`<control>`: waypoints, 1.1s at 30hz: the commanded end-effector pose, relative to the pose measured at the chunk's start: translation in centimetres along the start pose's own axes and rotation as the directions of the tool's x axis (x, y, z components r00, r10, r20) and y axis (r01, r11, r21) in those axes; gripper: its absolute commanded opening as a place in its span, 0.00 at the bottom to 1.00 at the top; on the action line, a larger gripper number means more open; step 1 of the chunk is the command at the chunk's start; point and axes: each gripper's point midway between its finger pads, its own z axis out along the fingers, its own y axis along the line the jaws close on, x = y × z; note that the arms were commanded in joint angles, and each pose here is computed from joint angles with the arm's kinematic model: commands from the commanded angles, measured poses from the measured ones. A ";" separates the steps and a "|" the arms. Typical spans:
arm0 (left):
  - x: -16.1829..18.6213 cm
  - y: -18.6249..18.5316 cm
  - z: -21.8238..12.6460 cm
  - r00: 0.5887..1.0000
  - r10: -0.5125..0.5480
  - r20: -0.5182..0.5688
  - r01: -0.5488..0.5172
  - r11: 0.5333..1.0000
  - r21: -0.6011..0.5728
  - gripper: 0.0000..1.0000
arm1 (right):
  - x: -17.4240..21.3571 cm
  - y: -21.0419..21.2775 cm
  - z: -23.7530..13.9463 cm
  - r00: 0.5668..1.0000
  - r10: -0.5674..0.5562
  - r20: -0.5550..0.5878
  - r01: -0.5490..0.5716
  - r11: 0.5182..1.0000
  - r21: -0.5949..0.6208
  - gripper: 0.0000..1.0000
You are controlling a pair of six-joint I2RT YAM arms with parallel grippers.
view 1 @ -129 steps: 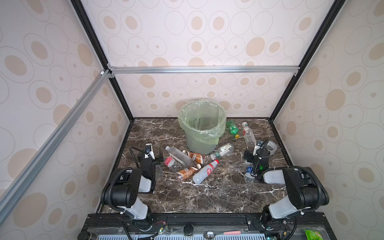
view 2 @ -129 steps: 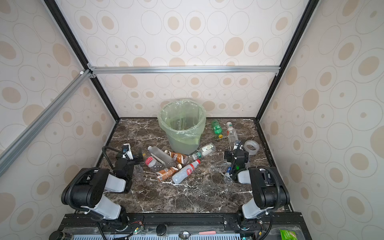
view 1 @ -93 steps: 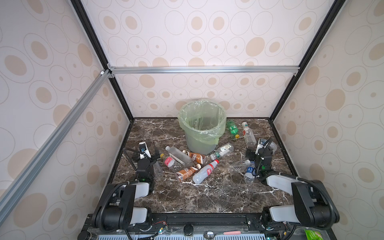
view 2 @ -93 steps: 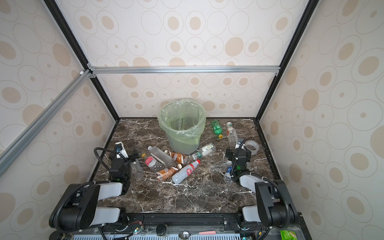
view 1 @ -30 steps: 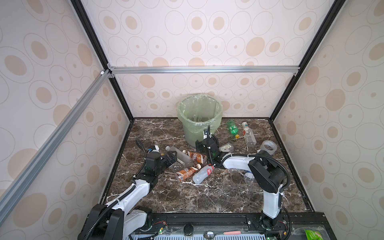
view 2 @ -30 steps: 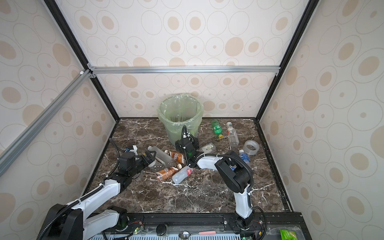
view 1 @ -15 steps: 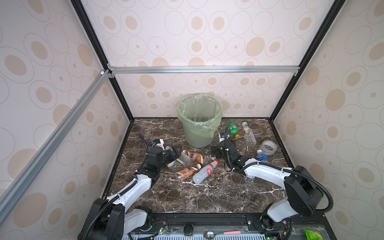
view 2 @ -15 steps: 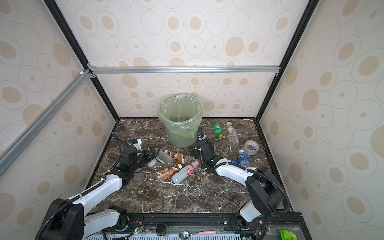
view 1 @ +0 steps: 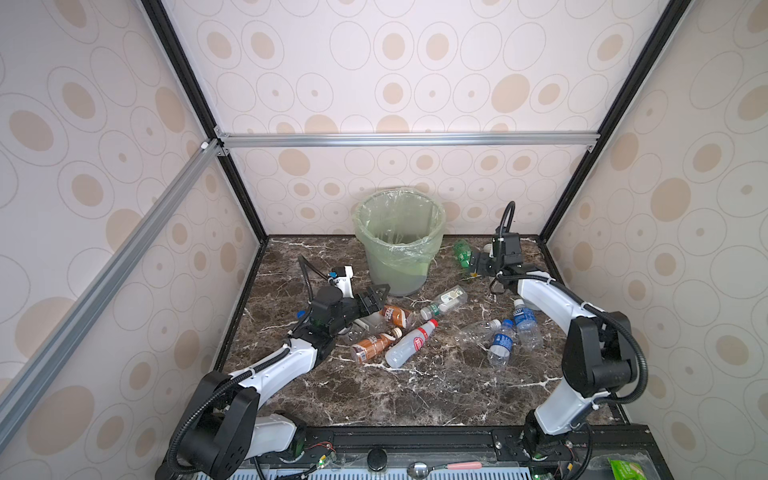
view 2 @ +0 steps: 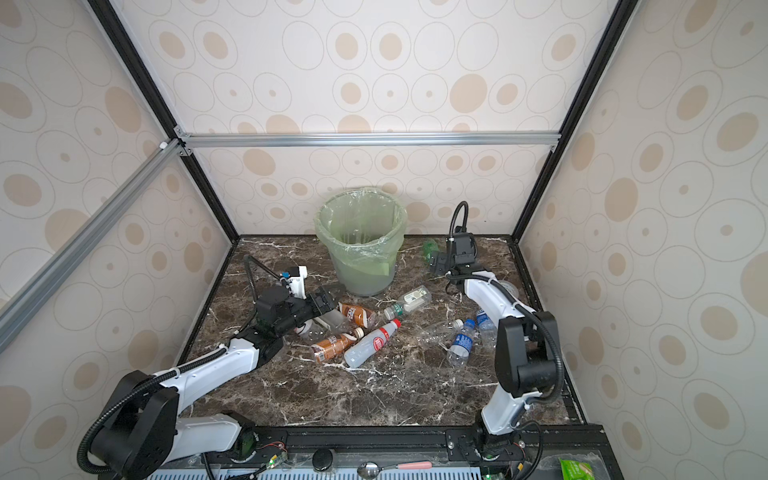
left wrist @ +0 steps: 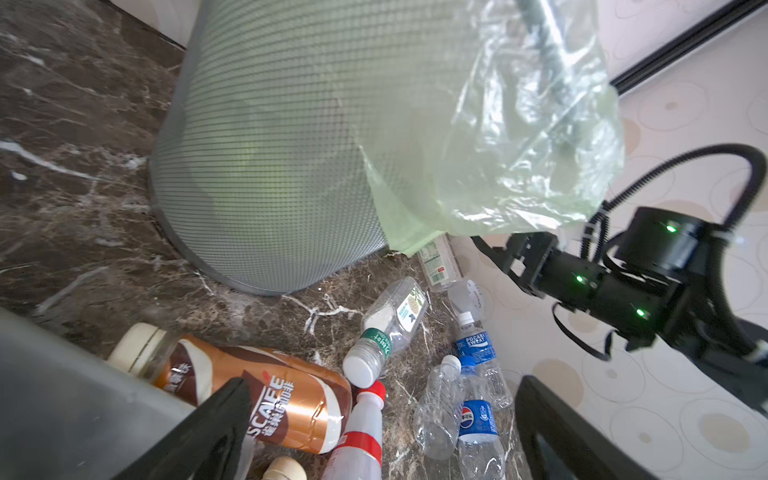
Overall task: Throw the plastic bottles in the bin
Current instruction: 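Grasp the green soda bottle with the right gripper while the left gripper hovers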
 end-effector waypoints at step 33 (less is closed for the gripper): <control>0.7 -2.4 0.0 0.984 0.158 0.078 -0.166 0.980 0.110 0.99 | -0.1 2.6 15.2 0.929 -0.232 -0.287 0.247 0.969 0.015 0.86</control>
